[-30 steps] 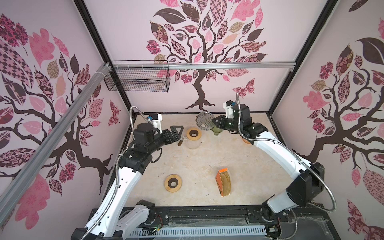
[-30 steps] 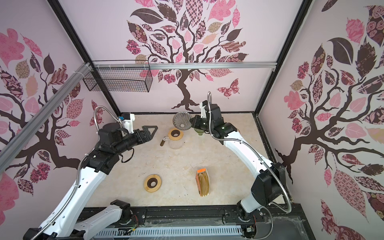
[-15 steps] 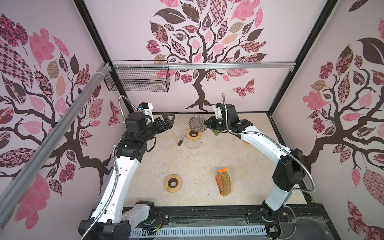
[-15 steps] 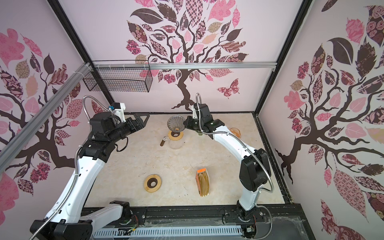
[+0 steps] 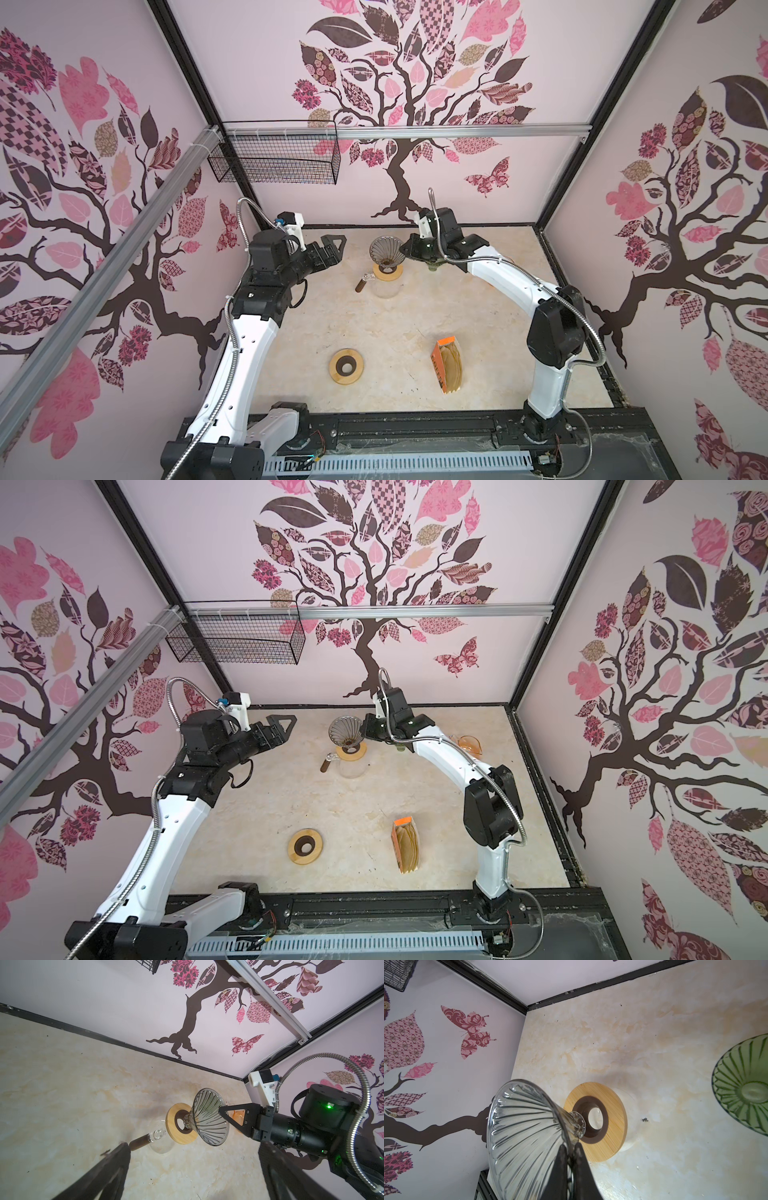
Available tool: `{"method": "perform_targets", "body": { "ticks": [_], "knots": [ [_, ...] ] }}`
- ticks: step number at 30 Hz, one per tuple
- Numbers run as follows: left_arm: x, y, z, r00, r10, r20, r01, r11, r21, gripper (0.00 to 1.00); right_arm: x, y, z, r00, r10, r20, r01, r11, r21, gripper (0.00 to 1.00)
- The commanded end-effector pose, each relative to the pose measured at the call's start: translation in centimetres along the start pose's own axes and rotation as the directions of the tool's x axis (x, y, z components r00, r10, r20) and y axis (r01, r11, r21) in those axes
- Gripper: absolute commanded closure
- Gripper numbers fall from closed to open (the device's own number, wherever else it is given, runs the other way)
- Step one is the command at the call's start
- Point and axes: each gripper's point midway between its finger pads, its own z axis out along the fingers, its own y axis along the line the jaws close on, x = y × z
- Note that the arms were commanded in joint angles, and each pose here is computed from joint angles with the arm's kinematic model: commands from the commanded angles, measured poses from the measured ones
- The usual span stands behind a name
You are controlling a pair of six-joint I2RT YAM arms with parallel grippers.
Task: Place the coffee filter in the dripper
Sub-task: 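Lower the held grey dripper onto the wooden ring atop the carafe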
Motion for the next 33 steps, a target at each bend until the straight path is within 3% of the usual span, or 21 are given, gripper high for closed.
{"method": "perform_targets", "body": {
  "ticks": [1, 12, 33],
  "knots": [
    [0.8, 0.3, 0.8, 1.000, -0.005, -0.028, 0.005, 1.000, 0.023, 0.02, -1.2, 1.0, 0.5, 0.999, -0.029, 0.023, 0.029, 0.999, -0.022, 1.00],
    [1.3, 0.0, 1.3, 0.999, -0.026, -0.044, 0.029, 0.998, 0.061, 0.02, -1.3, -0.2, 1.5, 0.998, -0.057, 0.015, 0.057, 0.998, 0.036, 1.00],
    [2.3, 1.0, 2.6, 0.995, -0.050, -0.089, 0.053, 0.998, 0.035, 0.02, 0.3, -0.4, 3.3, 0.997, -0.037, -0.060, 0.038, 0.999, 0.001, 1.00]
  ]
}}
